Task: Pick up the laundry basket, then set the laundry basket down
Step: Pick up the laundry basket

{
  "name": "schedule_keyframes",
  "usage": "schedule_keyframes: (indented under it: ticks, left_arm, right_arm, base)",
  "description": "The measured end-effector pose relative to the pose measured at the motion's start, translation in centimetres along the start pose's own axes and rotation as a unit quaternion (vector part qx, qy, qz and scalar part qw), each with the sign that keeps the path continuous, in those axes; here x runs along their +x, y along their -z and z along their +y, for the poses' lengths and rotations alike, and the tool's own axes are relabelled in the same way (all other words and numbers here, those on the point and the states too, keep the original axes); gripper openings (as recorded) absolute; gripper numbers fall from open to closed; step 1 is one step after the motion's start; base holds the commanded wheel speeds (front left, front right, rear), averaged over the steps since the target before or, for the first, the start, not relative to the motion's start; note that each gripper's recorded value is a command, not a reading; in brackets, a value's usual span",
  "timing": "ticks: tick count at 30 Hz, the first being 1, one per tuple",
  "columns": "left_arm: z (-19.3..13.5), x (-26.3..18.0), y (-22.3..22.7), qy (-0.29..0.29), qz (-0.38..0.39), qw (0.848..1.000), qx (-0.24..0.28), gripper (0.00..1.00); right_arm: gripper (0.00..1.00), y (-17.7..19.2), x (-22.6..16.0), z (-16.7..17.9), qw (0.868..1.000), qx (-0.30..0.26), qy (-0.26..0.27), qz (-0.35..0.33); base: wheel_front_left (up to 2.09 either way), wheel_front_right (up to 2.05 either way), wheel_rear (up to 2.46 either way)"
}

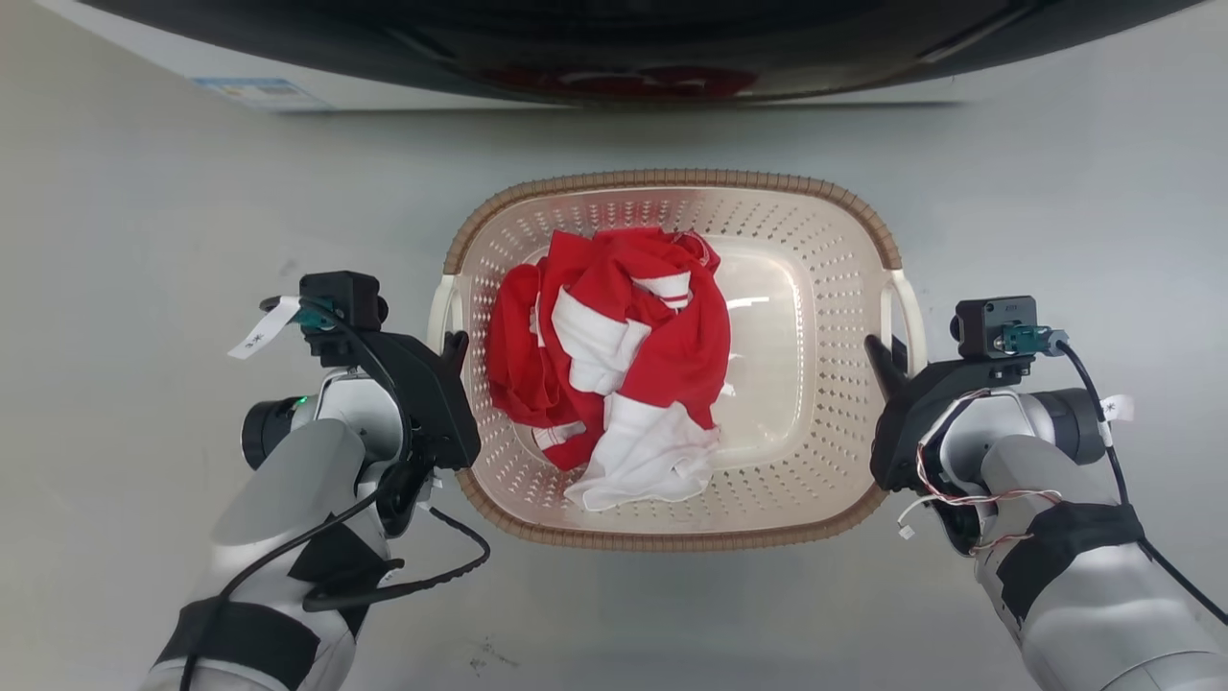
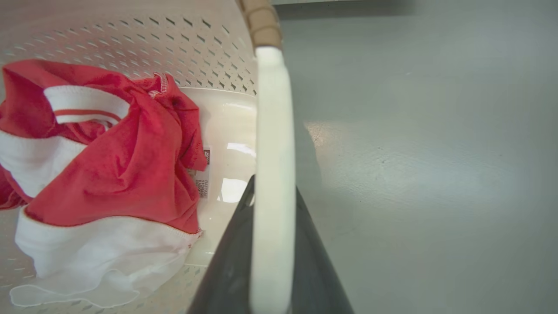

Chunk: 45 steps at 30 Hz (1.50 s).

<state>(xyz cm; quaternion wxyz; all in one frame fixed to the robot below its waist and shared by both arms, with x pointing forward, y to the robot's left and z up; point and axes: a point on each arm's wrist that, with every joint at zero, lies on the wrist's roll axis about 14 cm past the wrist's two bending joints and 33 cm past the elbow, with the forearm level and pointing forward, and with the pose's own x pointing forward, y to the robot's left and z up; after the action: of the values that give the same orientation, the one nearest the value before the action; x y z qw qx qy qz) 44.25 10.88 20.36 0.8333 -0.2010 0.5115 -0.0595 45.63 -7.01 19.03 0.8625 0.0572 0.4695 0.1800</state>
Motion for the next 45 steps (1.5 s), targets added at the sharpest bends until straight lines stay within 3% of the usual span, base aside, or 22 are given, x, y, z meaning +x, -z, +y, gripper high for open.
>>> schedule_keyframes:
  ticks: [15, 45]
  left_arm:
    - [-1.5, -4.8, 0.4, 0.004, 0.011, 0.999, -0.032, 0.0]
    - [-4.8, -13.3, 2.5, 0.034, 0.042, 0.998, -0.033, 0.0]
  right_arm:
    - [0.0, -1.5, -4.6, 1.3, 1.0, 0.011, 0.01, 0.013]
    - [0.0, -1.0, -14.1, 3.8, 0.998, 0.04, 0.024, 0.039]
  base:
    - [0.0, 0.0, 0.0]
    - [0.0, 0.0, 0.0]
